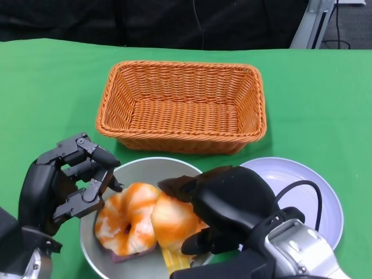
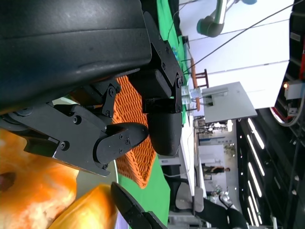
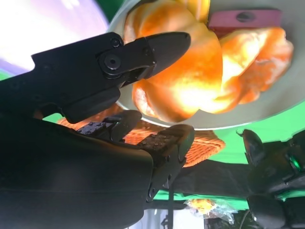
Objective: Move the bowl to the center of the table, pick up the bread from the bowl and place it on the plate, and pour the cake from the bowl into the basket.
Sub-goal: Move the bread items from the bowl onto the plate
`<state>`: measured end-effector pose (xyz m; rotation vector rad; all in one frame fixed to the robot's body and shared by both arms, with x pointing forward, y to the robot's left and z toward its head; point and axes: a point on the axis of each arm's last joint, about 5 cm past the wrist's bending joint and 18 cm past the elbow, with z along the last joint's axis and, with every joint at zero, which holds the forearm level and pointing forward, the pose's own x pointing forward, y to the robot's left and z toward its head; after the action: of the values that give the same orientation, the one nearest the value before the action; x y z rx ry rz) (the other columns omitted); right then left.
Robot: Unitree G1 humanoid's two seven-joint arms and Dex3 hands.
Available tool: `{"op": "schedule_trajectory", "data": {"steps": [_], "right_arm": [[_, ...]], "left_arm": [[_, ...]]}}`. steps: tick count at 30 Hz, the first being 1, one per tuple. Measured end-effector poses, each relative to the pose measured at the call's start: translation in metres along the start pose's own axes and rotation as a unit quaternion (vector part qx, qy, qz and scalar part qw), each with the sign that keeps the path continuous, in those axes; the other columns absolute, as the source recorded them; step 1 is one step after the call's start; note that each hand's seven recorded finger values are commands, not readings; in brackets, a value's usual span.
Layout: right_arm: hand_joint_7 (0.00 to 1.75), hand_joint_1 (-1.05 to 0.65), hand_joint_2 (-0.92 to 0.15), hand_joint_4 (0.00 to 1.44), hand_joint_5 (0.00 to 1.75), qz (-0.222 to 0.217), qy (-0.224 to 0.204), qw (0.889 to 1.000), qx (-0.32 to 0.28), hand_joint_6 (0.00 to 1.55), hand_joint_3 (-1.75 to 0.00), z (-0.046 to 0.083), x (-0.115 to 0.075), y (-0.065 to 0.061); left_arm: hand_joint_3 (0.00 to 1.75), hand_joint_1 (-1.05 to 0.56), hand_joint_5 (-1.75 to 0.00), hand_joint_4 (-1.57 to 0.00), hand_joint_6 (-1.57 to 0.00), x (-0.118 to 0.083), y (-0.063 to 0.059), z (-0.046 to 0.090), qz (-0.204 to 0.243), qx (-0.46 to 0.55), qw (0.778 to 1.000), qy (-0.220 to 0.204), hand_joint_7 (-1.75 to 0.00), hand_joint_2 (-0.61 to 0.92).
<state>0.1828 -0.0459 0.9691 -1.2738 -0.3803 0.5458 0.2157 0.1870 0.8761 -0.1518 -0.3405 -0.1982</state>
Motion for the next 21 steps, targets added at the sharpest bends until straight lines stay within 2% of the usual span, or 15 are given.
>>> {"op": "schedule_trajectory", "data": {"steps": [6, 10, 16, 18, 21], "right_arm": [[0.00, -1.02, -0.92, 0.25, 0.00, 0.000, 0.013, 1.000, -0.027, 0.12, -0.31, 0.008, -0.004, -0.011], [0.00, -1.04, -0.92, 0.23, 0.00, 0.016, 0.019, 0.999, -0.033, 0.11, -0.30, 0.010, -0.005, -0.015], [0.01, -1.05, -0.92, 0.25, 0.01, 0.033, 0.028, 0.998, -0.035, 0.12, -0.28, 0.014, -0.002, -0.014], [0.01, -1.05, -0.92, 0.24, 0.01, 0.051, 0.034, 0.998, -0.026, 0.12, -0.28, 0.015, 0.001, -0.011], [0.00, -1.05, -0.92, 0.25, 0.01, 0.074, 0.033, 0.997, -0.017, 0.11, -0.28, 0.018, 0.004, -0.007]], "left_arm": [[0.82, -0.13, -1.52, -0.80, -0.77, -0.001, 0.000, -0.002, 0.003, -0.003, 1.000, 0.004, -1.24, 0.70], [0.79, -0.12, -1.53, -0.80, -0.78, -0.001, 0.001, -0.002, 0.006, -0.004, 1.000, 0.004, -1.22, 0.71], [0.84, -0.12, -1.52, -0.82, -0.77, -0.002, -0.002, -0.004, 0.017, 0.004, 1.000, -0.004, -1.25, 0.68], [0.92, -0.12, -1.53, -0.82, -0.76, -0.002, -0.003, -0.004, 0.030, 0.008, 0.999, -0.014, -1.27, 0.65], [0.92, -0.13, -1.56, -0.80, -0.75, -0.001, -0.005, -0.005, 0.038, 0.013, 0.999, -0.022, -1.27, 0.66]]}}
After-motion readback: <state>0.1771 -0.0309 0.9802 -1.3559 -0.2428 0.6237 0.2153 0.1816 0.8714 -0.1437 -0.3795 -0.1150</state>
